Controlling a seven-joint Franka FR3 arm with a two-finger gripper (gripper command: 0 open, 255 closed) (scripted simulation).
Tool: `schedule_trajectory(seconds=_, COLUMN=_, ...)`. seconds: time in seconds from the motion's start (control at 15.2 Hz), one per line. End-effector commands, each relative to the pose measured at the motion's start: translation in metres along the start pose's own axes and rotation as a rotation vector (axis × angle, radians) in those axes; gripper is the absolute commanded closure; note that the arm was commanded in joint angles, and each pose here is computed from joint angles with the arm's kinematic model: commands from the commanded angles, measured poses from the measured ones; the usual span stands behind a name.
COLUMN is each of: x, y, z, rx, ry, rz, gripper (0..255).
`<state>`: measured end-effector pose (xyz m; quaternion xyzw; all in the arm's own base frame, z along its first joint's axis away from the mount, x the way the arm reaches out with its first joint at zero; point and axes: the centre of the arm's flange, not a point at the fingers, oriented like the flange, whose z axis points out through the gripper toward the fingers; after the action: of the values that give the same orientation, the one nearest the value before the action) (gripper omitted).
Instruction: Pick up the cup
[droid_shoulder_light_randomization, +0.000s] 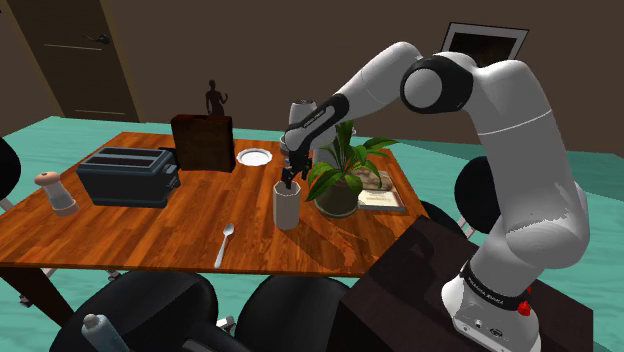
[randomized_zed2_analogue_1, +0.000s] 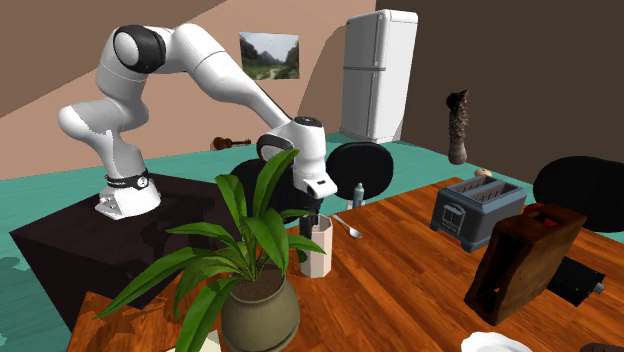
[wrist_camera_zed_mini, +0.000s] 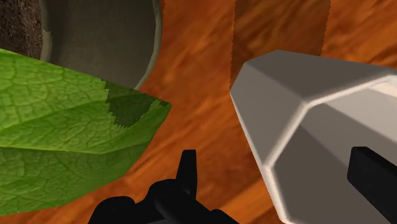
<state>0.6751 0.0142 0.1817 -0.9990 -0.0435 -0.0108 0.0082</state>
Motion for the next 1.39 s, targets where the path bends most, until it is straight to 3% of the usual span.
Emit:
schedule_trajectory(seconds=0.0, x=0.002, y=0.000, z=0.011, rx=0.000, ry=0.000, rz=0.000, gripper=0)
schedule_trajectory(seconds=0.26, x=0.001, y=0.000, z=0.025, rx=0.000, ry=0.000, rz=0.000, gripper=0)
schedule_trajectory(seconds=0.33, x=0.001, y=0.000, z=0.024, rx=0.000, ry=0.000, rz=0.000, gripper=255)
schedule_trajectory(seconds=0.92, x=0.001, y=0.000, z=0.025, rx=0.000, ry=0.000, rz=0.000, gripper=255)
schedule_trajectory(seconds=1.32, x=0.002, y=-0.001, z=-0.007, rx=0.000, ry=0.000, rz=0.000, gripper=255)
